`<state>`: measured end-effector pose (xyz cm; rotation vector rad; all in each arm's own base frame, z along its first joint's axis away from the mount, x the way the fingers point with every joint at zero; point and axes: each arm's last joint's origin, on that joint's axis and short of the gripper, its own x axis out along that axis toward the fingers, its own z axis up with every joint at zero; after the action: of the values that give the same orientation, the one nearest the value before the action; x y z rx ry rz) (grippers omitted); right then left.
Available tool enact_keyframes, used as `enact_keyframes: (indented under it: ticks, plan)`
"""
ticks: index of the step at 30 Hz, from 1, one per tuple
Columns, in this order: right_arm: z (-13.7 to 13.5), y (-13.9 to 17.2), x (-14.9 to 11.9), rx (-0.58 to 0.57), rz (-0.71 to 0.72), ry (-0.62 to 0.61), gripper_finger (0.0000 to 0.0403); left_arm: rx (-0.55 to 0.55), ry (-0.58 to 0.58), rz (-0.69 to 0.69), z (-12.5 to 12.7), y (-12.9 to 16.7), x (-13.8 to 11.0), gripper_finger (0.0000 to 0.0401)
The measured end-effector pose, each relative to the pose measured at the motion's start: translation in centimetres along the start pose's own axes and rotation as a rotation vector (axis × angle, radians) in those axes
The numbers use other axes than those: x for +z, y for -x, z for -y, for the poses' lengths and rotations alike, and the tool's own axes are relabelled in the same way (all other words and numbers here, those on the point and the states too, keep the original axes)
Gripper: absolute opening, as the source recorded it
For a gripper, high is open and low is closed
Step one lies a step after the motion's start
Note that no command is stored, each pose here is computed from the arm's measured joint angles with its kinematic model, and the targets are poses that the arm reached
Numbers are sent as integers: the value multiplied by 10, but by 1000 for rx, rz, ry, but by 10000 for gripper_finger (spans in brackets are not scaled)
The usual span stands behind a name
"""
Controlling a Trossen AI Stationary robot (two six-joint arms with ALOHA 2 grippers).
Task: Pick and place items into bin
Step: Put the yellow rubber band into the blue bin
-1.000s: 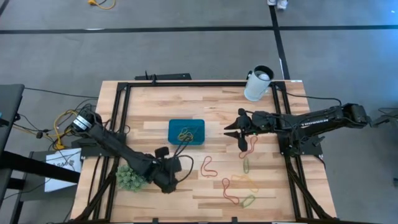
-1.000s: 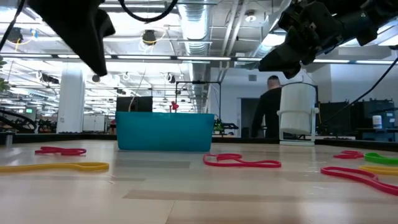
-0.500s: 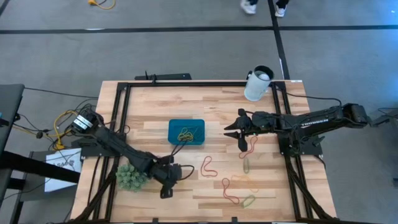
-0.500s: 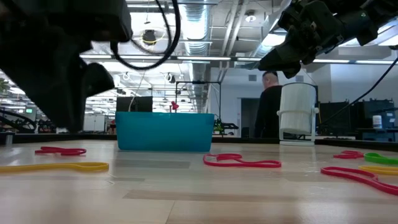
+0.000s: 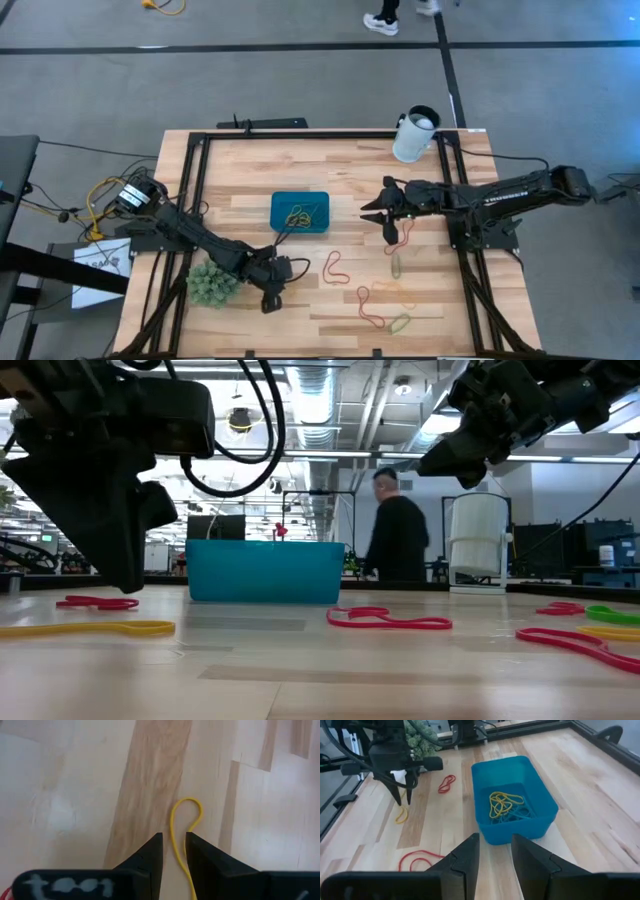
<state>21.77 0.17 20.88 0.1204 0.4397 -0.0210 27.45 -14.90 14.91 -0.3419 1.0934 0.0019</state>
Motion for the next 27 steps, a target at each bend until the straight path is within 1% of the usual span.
enact_keyframes:
  ticks: [8,14,18,23,27]
  plan:
    - [-11,0,-2,38,-14,-8,107,-13,-47,-16,12,2,-12,70]
    - [-19,1,-4,-3,-6,-13,107,49,-83,32,19,3,-21,70]
    - [-25,2,-4,-17,-1,-46,107,88,-51,32,19,4,-25,70]
    - [-33,3,-6,-28,5,-59,107,89,-34,30,21,4,-28,70]
    - [-39,4,-7,-31,10,-46,107,86,-34,31,23,5,-29,70]
